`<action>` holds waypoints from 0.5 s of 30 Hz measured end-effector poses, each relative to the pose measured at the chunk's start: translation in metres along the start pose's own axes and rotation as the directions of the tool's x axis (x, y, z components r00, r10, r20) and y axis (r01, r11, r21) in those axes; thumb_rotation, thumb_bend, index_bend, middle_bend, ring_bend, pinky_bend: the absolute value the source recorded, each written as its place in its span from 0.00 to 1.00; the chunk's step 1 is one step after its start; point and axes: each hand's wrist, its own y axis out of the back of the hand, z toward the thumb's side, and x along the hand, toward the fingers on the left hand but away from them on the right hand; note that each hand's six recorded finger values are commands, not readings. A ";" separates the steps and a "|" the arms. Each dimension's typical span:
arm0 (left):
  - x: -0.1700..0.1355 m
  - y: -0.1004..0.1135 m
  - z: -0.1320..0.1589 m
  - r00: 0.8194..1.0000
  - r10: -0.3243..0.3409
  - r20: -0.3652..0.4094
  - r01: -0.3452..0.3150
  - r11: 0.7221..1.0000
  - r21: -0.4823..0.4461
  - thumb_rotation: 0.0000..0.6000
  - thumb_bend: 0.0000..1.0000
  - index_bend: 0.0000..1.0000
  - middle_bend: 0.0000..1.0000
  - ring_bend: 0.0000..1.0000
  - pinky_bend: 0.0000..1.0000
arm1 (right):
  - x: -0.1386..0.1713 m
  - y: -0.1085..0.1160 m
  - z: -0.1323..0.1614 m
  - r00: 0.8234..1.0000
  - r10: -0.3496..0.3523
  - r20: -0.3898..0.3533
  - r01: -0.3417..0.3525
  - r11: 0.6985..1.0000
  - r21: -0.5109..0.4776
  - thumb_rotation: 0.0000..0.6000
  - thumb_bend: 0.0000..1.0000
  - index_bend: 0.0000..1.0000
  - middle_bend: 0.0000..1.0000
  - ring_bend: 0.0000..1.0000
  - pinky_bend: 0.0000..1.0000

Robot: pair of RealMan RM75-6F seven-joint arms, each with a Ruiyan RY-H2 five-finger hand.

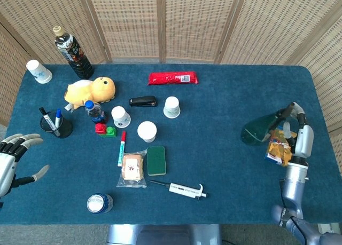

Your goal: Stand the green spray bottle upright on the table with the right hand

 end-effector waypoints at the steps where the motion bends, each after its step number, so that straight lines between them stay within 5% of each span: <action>1: 0.000 0.000 0.000 1.000 0.000 -0.001 0.000 1.000 0.000 0.80 0.28 0.28 0.28 0.28 0.21 | 0.000 0.000 0.000 1.000 0.001 0.000 -0.001 1.000 0.000 0.12 0.32 0.14 0.32 0.26 0.27; 11: -0.001 0.000 -0.002 1.000 -0.002 -0.007 0.002 1.000 0.002 0.81 0.28 0.28 0.28 0.28 0.21 | 0.000 0.015 -0.010 1.000 -0.022 0.016 0.021 0.999 0.043 0.14 0.37 0.16 0.33 0.26 0.27; 15: -0.002 0.000 -0.003 1.000 -0.003 -0.011 0.003 1.000 0.005 0.80 0.28 0.28 0.28 0.28 0.21 | -0.001 0.028 -0.015 0.999 -0.028 0.016 0.027 0.997 0.079 0.22 0.38 0.18 0.33 0.26 0.27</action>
